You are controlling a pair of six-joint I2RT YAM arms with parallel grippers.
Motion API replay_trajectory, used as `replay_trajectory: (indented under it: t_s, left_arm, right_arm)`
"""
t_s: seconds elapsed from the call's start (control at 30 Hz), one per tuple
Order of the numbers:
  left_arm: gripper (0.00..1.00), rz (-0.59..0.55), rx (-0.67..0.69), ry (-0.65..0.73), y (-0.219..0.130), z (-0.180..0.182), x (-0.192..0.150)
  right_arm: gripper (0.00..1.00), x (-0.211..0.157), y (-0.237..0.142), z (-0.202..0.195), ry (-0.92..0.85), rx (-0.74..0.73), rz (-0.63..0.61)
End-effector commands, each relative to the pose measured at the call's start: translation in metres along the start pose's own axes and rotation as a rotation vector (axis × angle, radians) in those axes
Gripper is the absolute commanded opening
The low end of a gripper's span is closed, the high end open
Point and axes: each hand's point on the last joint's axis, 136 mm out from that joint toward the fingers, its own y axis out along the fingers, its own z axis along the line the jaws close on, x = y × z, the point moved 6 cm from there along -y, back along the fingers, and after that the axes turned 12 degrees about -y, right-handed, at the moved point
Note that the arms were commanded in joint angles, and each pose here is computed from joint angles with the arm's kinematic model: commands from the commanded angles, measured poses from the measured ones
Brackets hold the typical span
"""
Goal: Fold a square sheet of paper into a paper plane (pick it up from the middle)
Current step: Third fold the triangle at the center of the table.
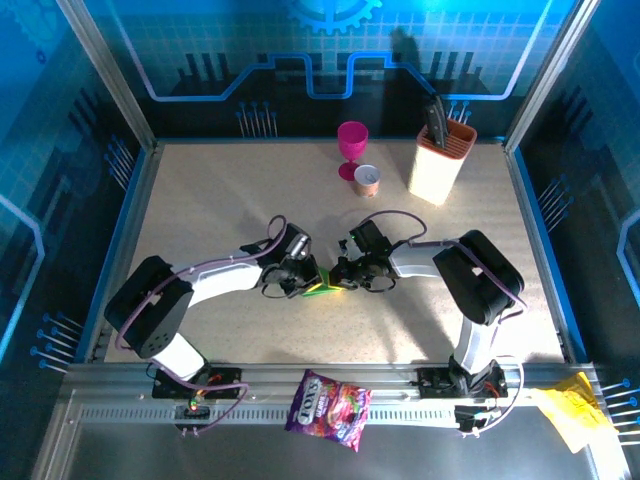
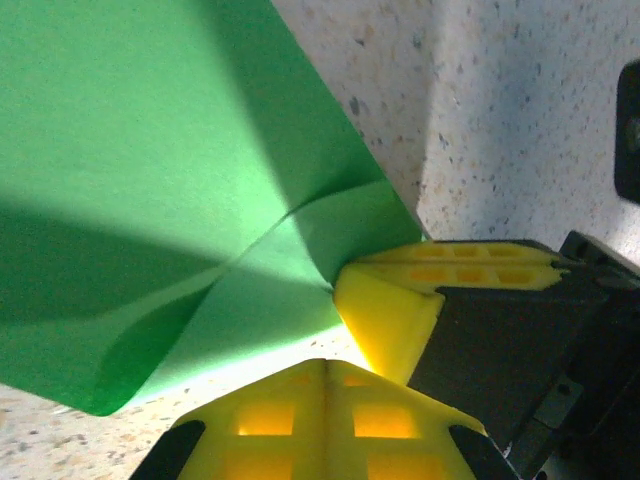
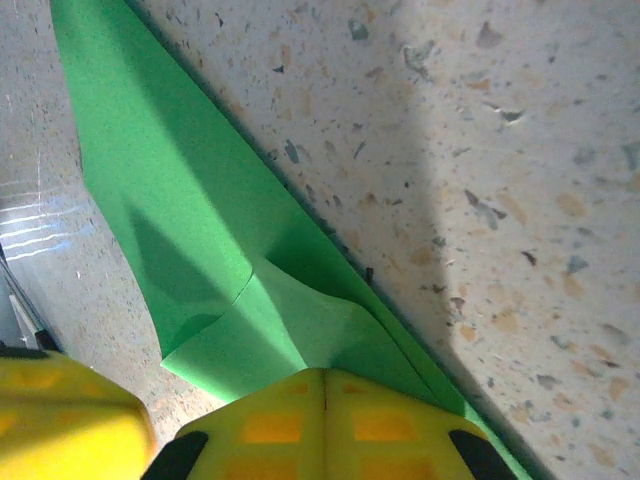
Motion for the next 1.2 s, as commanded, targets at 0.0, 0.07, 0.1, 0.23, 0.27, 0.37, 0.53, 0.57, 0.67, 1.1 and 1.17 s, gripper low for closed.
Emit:
replay_trajectory:
  t_s: [0.0,0.07,0.1,0.23,0.27,0.37,0.53,0.57,0.67,1.1,1.17]
  left_arm:
    - [0.00,0.019,-0.012,0.025,0.010,-0.006,-0.003]
    - [0.00,0.018,0.000,0.027,0.015,-0.006,-0.002]
    - [0.00,0.017,0.006,0.030,0.018,-0.005,-0.002]
    - [0.00,0.015,0.039,0.028,0.025,0.004,-0.001]
    - [0.00,0.014,0.047,0.025,0.026,0.007,-0.001]
    - [0.00,0.005,0.081,0.015,0.028,0.021,-0.001]
    - [0.00,-0.012,0.123,-0.005,0.023,0.047,-0.004]
    - [0.00,-0.016,0.131,-0.008,0.022,0.052,-0.005]
    - [0.00,-0.030,0.153,-0.021,0.016,0.068,-0.007]
    - [0.00,-0.118,0.157,-0.074,-0.025,0.114,0.000]
    - [0.00,-0.124,0.103,-0.035,-0.033,0.096,0.001]
  right_arm:
    - [0.00,-0.022,0.005,-0.031,0.077,-0.114,0.069]
    - [0.00,-0.023,0.006,-0.032,0.081,-0.113,0.072]
    - [0.00,-0.023,0.006,-0.032,0.082,-0.113,0.073]
    - [0.00,-0.025,0.006,-0.034,0.086,-0.118,0.076]
    - [0.00,-0.025,0.006,-0.034,0.087,-0.118,0.077]
    - [0.00,-0.026,0.006,-0.035,0.089,-0.120,0.078]
    - [0.00,-0.027,0.006,-0.037,0.092,-0.124,0.079]
    - [0.00,-0.027,0.006,-0.037,0.092,-0.124,0.080]
    - [0.00,-0.028,0.006,-0.038,0.095,-0.128,0.083]
    - [0.00,-0.031,0.003,-0.039,0.094,-0.128,0.086]
    - [0.00,-0.031,0.002,-0.038,0.089,-0.129,0.087]
